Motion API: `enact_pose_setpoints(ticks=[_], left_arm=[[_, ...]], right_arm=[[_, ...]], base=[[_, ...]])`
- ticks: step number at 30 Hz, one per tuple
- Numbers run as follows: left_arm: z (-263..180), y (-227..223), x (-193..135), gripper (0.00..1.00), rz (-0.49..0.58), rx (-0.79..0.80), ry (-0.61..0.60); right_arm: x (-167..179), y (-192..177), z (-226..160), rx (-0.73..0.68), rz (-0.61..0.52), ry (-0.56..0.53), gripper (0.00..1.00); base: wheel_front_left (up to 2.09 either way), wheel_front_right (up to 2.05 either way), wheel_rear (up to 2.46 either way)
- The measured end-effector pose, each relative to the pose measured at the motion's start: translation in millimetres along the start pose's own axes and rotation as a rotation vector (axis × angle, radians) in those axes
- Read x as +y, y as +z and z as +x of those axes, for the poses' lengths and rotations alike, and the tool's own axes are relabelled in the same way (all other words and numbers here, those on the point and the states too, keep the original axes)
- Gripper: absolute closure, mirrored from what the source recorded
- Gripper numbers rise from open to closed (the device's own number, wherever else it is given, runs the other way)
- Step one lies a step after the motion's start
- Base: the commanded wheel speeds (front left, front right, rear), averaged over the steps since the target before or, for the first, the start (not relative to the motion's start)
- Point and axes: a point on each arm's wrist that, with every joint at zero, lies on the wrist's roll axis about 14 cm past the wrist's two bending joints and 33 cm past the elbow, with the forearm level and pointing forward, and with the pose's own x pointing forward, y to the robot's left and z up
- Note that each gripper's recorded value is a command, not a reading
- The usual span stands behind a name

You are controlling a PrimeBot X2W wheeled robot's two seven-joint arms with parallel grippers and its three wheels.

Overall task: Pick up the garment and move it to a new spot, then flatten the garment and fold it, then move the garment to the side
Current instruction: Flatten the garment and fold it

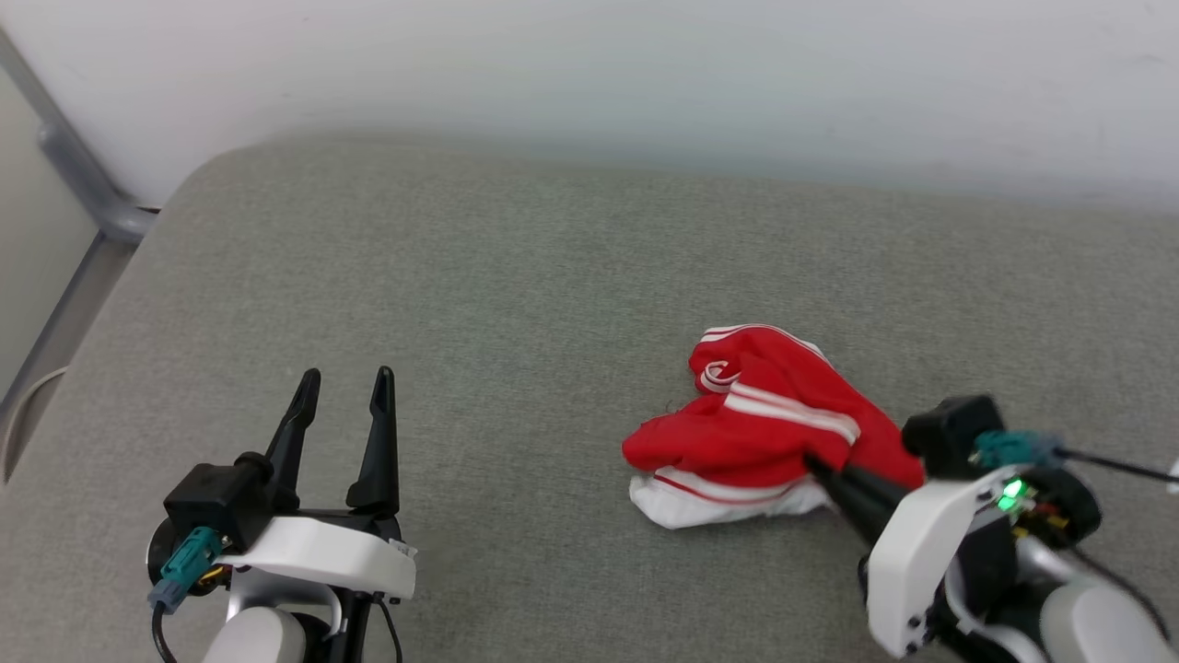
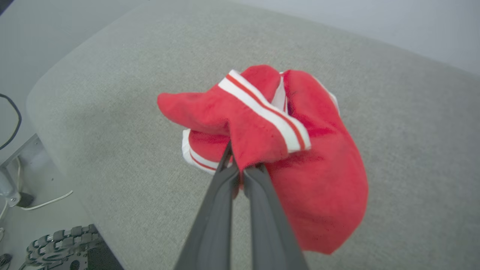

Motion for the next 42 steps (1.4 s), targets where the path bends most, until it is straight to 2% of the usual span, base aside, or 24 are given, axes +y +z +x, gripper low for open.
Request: enact_pose_setpoints(ticks=[5,9,12,17,22,23,24,25,30,37,42], left_arm=[[5.3,-5.0,-12.1,0.0,-0.011,0.007,-0.033],[9.3,-9.1,-18.6,0.0,-0.016,0.015,-0.052],[11.8,-12.9,-20.5,0.0,-0.018,0.024,-0.059],[19.2,-19.8,-21.5,0.0,-0.017,0.038,-0.064],[23.7,-29.2,-20.8,0.0,-0.019,0.06,-0.065],[24.4,-30.6,-20.6,0.0,-0.018,0.064,-0.065],[25.1,-31.9,-20.7,0.0,-0.018,0.067,-0.066],[25.8,-33.2,-21.2,0.0,-0.019,0.07,-0.069],[26.9,-34.6,-23.0,0.0,-0.02,0.073,-0.075],[23.5,-28.9,-24.4,0.0,-0.019,0.061,-0.083],[15.6,-22.7,-24.3,0.0,-0.017,0.05,-0.081]], right_arm=[[-33.3,50.0,-20.9,-0.154,-0.054,-0.109,1.0],[-81.2,57.8,-44.8,-0.187,0.001,-0.264,1.0],[-120.9,37.6,-61.9,-0.146,0.095,-0.387,1.0],[-175.4,-20.1,-84.1,-0.038,0.279,-0.554,1.0],[-189.1,-62.9,-81.1,0.012,0.393,-0.6,1.0],[-189.0,-66.9,-78.7,0.01,0.406,-0.599,0.95],[-189.0,-69.9,-76.9,0.008,0.41,-0.6,0.56],[-189.0,-69.1,-75.0,-0.013,0.417,-0.6,0.0],[-187.5,-45.0,-70.5,-0.173,0.376,-0.604,0.0],[-173.3,16.6,-83.9,-0.47,0.19,-0.618,0.0],[-148.7,25.5,-90.2,-0.521,0.12,-0.599,0.0]], base=[[0.0,0.0,0.0],[0.0,0.0,0.0],[0.0,0.0,0.0],[0.0,0.0,0.0],[0.0,0.0,0.0],[0.0,0.0,0.0],[0.0,0.0,0.0],[0.0,0.0,0.0],[0.0,0.0,0.0],[0.0,0.0,0.0],[0.0,0.0,0.0]])
